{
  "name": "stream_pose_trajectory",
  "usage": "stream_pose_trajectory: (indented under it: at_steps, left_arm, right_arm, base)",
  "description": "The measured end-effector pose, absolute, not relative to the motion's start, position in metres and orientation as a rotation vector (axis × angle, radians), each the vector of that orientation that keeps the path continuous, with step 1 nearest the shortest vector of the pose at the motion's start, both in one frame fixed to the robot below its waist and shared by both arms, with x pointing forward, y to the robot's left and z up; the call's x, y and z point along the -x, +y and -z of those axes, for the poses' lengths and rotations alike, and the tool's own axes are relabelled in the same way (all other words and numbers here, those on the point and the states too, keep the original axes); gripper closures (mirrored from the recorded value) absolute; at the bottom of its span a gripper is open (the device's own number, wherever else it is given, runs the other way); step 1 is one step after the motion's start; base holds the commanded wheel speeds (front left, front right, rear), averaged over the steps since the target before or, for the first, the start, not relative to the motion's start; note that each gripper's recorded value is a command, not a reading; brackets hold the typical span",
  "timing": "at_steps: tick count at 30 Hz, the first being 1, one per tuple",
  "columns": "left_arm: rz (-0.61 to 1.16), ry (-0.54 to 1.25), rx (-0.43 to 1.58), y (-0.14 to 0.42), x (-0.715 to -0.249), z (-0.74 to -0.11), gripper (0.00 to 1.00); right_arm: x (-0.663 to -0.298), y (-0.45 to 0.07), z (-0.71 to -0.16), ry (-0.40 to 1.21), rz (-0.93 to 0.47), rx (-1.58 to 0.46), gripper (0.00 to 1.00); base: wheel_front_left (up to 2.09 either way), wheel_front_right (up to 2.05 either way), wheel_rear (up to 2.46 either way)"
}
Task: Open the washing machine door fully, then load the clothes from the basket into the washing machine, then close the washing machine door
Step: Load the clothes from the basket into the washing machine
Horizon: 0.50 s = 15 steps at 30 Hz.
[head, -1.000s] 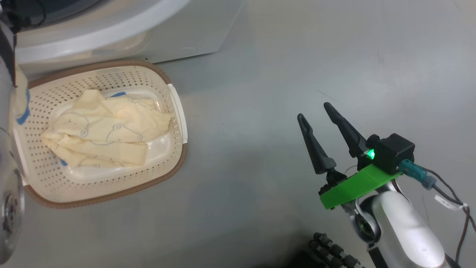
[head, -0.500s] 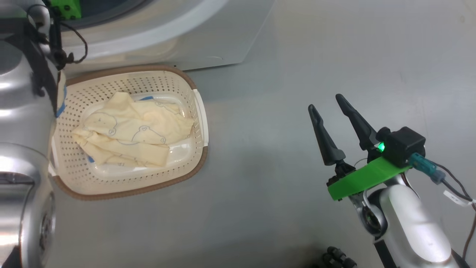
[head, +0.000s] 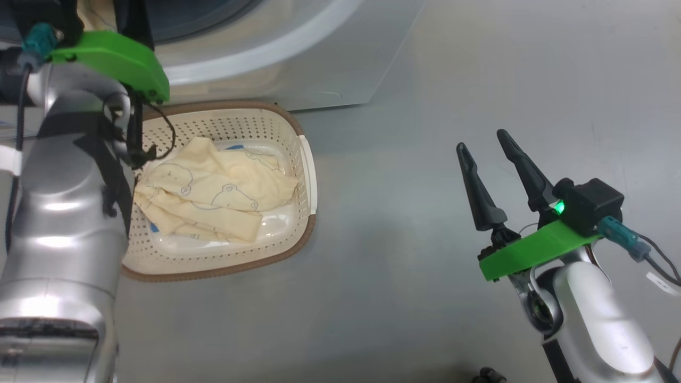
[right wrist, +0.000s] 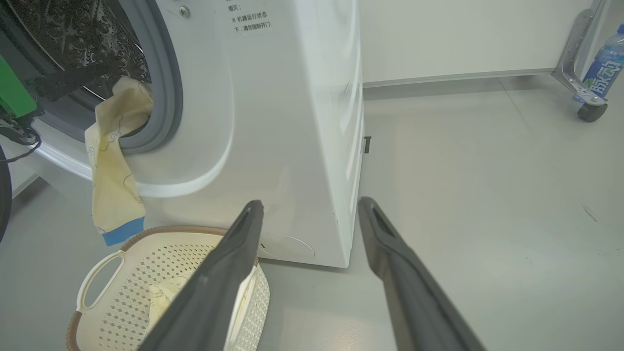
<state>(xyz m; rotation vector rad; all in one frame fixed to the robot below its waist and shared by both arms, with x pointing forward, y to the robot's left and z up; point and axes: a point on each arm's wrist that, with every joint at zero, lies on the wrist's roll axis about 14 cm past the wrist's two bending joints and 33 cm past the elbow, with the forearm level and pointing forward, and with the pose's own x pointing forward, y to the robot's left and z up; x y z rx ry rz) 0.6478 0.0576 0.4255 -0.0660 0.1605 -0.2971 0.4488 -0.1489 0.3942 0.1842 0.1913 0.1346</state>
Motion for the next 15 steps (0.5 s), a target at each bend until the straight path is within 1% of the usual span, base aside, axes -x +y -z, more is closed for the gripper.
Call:
stream_pose_trajectory:
  at_steps: [4, 9, 15]
  left_arm:
    - [0.297, 0.165, 0.071, 0.062, -0.628, -0.414, 0.00]
    - [0.301, 0.139, 0.097, 0.063, -0.606, -0.414, 0.00]
    - [0.297, 0.143, 0.117, 0.068, -0.568, -0.404, 0.00]
  right_arm:
    - [-0.450, -0.147, -0.396, 0.184, -0.138, -0.187, 0.00]
    - [-0.451, -0.146, -0.402, 0.169, -0.141, -0.188, 0.00]
    - [-0.450, -0.146, -0.409, 0.153, -0.143, -0.189, 0.00]
  base:
    - [0.00, 0.00, 0.00]
    - [0.00, 0.00, 0.00]
    - [0.00, 0.00, 0.00]
